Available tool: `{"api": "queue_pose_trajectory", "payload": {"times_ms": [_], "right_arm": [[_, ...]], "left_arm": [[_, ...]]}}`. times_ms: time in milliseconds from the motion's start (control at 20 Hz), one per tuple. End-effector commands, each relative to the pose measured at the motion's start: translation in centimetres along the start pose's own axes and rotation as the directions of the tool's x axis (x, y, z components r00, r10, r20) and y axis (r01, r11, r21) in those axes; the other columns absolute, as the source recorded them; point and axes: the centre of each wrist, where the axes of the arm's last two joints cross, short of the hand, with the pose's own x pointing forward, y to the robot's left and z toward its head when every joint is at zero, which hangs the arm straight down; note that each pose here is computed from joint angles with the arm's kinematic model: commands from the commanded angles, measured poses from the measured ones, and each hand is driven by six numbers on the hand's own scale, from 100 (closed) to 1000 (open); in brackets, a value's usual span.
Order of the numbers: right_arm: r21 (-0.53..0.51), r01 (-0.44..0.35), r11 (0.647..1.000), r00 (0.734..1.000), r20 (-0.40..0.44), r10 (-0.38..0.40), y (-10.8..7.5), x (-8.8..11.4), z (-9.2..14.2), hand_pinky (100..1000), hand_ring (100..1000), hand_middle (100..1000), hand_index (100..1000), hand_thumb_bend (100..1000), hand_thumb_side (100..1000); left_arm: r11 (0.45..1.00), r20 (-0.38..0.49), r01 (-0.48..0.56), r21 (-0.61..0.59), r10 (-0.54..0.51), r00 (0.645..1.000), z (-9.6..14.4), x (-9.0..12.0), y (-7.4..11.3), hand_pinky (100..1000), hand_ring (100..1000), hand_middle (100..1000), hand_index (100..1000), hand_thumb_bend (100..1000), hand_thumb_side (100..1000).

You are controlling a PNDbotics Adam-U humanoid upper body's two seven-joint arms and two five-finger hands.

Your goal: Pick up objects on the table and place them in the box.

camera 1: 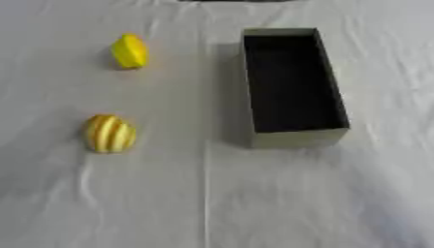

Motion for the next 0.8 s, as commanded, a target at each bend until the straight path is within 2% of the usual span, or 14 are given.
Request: {"api": "queue_pose_trajectory", "payload": {"times_ms": [50, 250, 350, 450, 500, 600, 700, 800], "right_arm": [[0.027, -0.015, 1.000, 0.999, 0.034, 0.014, -0.3, 0.6, -0.9, 884, 741, 432, 711, 100, 585], [0.032, -0.009, 0.999, 0.999, 0.032, 0.008, -0.2, 0.6, -0.9, 885, 741, 430, 710, 100, 586], [0.034, -0.006, 0.999, 1.000, 0.030, 0.005, -0.1, 0.6, -0.9, 885, 740, 429, 710, 100, 586], [0.035, -0.002, 0.999, 1.000, 0.028, 0.001, -0.1, 0.6, -0.9, 885, 740, 429, 710, 100, 587], [0.035, -0.001, 0.999, 1.000, 0.027, 0.000, -0.1, 0.6, -0.9, 885, 740, 428, 709, 100, 587], [0.034, 0.000, 0.999, 1.000, 0.025, -0.001, -0.1, 0.6, -0.9, 886, 740, 428, 709, 100, 588], [0.032, 0.002, 0.999, 1.000, 0.022, -0.003, 0.0, 0.6, -0.9, 886, 740, 427, 709, 100, 589], [0.032, 0.002, 0.999, 1.000, 0.019, -0.003, 0.0, 0.6, -0.9, 886, 740, 426, 708, 100, 590]], "left_arm": [[0.988, 0.039, 0.088, -0.128, -0.084, 0.996, -1.0, 0.5, 1.1, 842, 829, 802, 887, 100, 219], [0.951, 0.048, 0.127, -0.280, -0.119, 0.992, -1.9, 0.8, 0.9, 866, 858, 826, 900, 100, 228], [0.925, 0.048, 0.136, -0.354, -0.127, 0.991, -2.2, 1.0, 0.6, 875, 868, 829, 902, 102, 183], [0.888, 0.046, 0.147, -0.435, -0.141, 0.989, -2.4, 1.1, 0.4, 881, 876, 834, 905, 170, 169], [0.866, 0.046, 0.155, -0.475, -0.152, 0.987, -2.4, 1.1, 0.2, 888, 886, 839, 909, 247, 171], [0.822, 0.039, 0.169, -0.544, -0.176, 0.984, -2.3, 1.2, -0.2, 891, 892, 840, 908, 331, 176], [0.778, 0.025, 0.174, -0.604, -0.199, 0.980, -2.0, 1.2, -0.7, 895, 898, 844, 910, 378, 225], [0.744, 0.004, 0.171, -0.646, -0.220, 0.975, -1.5, 1.2, -1.2, 900, 901, 844, 909, 384, 285]]}}
